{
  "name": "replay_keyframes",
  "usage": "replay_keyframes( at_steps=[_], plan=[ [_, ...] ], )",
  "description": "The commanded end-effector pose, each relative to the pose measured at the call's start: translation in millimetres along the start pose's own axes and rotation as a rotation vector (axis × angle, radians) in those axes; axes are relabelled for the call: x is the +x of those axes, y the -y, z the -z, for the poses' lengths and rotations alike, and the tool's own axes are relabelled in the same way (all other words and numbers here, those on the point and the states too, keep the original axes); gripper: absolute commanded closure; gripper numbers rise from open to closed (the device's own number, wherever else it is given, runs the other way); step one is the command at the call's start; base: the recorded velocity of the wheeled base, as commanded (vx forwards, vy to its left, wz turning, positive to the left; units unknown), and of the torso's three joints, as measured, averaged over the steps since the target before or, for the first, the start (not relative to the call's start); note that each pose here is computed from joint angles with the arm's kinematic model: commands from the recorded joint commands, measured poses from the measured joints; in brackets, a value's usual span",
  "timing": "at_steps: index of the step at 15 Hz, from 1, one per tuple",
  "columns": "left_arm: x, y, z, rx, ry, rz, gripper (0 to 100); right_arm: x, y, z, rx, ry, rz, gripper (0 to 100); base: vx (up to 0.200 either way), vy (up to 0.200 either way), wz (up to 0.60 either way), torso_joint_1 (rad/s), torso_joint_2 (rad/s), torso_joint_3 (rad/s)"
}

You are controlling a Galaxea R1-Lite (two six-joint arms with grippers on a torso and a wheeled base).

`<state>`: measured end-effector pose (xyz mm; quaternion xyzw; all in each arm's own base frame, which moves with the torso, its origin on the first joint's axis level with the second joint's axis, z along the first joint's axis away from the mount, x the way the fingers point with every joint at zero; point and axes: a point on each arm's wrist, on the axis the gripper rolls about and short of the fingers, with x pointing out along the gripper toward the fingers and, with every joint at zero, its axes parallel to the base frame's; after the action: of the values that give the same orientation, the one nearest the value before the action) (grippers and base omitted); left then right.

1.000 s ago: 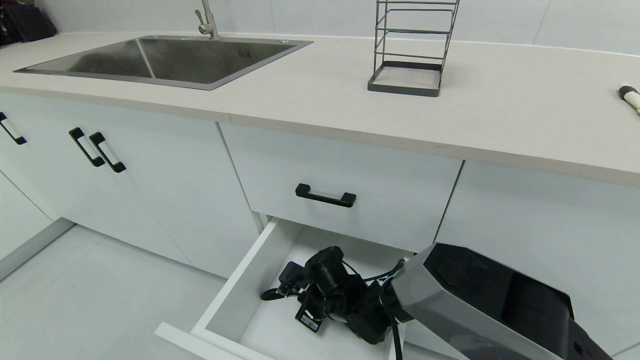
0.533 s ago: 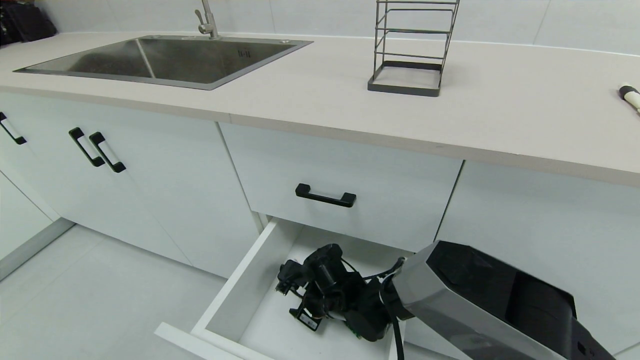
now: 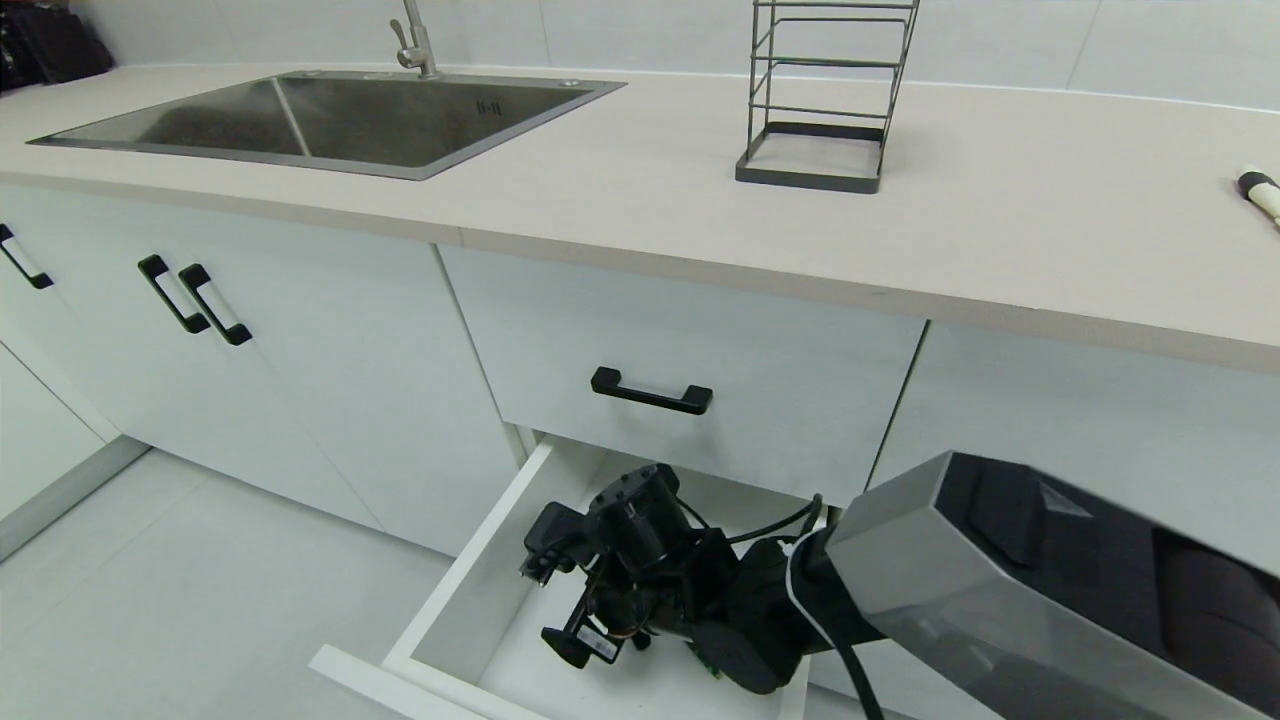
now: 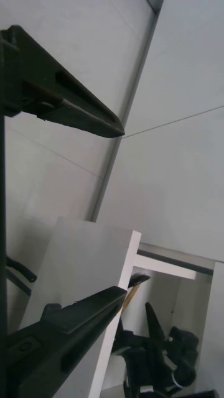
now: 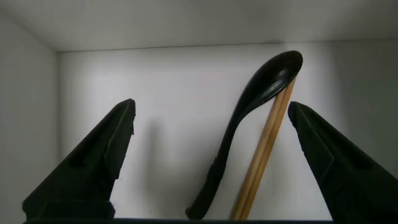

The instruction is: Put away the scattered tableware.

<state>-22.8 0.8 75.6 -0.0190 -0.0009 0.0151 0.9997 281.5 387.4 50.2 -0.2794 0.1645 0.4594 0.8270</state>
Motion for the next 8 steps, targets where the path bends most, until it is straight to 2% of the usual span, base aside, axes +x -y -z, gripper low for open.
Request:
replay_keyframes(
  at_steps=[1, 3, 5, 8],
  plan=[
    [0, 0.0, 0.0, 0.000, 0.000, 0.000, 0, -38, 1, -31, -0.011, 0.079, 0.007, 0, 0.000, 0.000, 0.00, 0.000, 0.00, 0.000],
    [0, 0.0, 0.0, 0.000, 0.000, 0.000, 0, -66, -6, -47, -0.023, 0.121, -0.005, 0, 0.000, 0.000, 0.00, 0.000, 0.00, 0.000],
    [0, 0.0, 0.0, 0.000, 0.000, 0.000, 0, -98, -15, -52, -0.037, 0.135, -0.029, 0, 0.000, 0.000, 0.00, 0.000, 0.00, 0.000],
    [0, 0.0, 0.0, 0.000, 0.000, 0.000, 0, -158, -15, -43, -0.037, 0.166, -0.028, 0, 0.000, 0.000, 0.00, 0.000, 0.00, 0.000]
  ],
)
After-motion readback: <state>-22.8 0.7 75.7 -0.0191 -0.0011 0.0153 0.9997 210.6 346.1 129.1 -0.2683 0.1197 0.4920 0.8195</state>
